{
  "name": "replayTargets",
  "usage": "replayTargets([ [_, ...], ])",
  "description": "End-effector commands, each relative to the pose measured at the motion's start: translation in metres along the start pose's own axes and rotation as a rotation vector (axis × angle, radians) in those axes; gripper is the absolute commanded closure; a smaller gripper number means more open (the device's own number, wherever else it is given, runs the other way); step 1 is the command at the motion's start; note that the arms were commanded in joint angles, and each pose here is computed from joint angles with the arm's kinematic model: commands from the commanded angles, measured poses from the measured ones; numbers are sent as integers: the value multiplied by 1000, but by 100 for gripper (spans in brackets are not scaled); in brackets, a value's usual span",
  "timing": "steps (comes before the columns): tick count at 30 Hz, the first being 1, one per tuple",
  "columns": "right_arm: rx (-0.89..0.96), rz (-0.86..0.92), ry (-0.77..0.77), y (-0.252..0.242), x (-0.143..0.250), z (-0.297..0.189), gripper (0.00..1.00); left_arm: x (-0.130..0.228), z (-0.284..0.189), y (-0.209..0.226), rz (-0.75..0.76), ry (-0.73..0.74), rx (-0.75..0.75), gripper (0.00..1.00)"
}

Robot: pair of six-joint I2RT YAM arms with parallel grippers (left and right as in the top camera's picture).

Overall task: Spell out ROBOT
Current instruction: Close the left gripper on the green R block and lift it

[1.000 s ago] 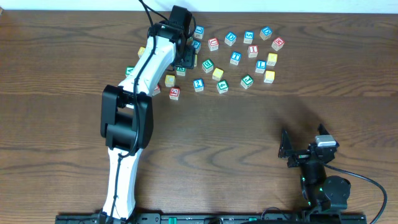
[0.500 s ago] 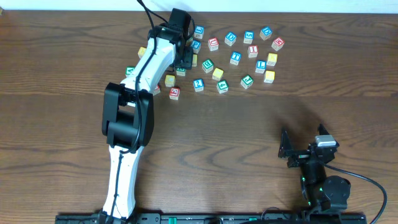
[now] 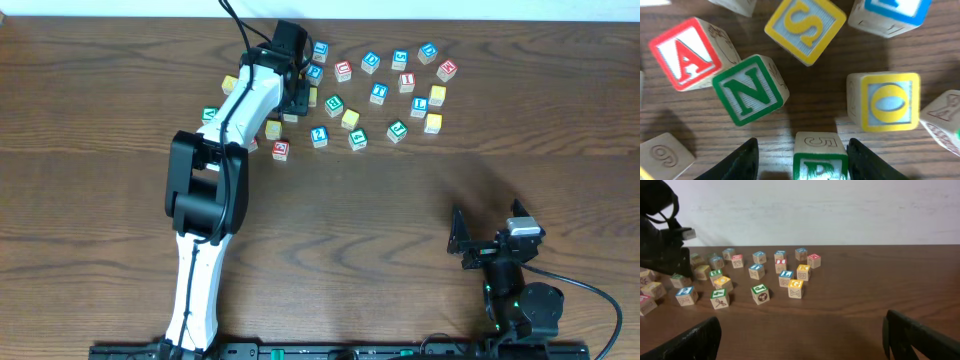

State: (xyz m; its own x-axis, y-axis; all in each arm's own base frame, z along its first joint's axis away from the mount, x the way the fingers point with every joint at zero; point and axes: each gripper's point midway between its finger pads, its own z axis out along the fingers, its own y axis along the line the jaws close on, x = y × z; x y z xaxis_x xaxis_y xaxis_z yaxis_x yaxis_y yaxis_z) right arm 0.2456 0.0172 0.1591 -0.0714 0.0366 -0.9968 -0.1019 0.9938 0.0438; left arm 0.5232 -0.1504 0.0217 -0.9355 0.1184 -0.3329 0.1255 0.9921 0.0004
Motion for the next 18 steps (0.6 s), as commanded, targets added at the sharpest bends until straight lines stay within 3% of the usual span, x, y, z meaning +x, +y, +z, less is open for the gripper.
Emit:
replayTargets([
  [1,-3,-15,0,1,1,0,1,16,24,5,11,56,-16,48],
  [12,-3,-15,0,1,1,0,1,2,2,4,8,7,-9,72],
  [18,-3,-15,0,1,1,0,1,-20,-64,5,-6,-91,3,77],
])
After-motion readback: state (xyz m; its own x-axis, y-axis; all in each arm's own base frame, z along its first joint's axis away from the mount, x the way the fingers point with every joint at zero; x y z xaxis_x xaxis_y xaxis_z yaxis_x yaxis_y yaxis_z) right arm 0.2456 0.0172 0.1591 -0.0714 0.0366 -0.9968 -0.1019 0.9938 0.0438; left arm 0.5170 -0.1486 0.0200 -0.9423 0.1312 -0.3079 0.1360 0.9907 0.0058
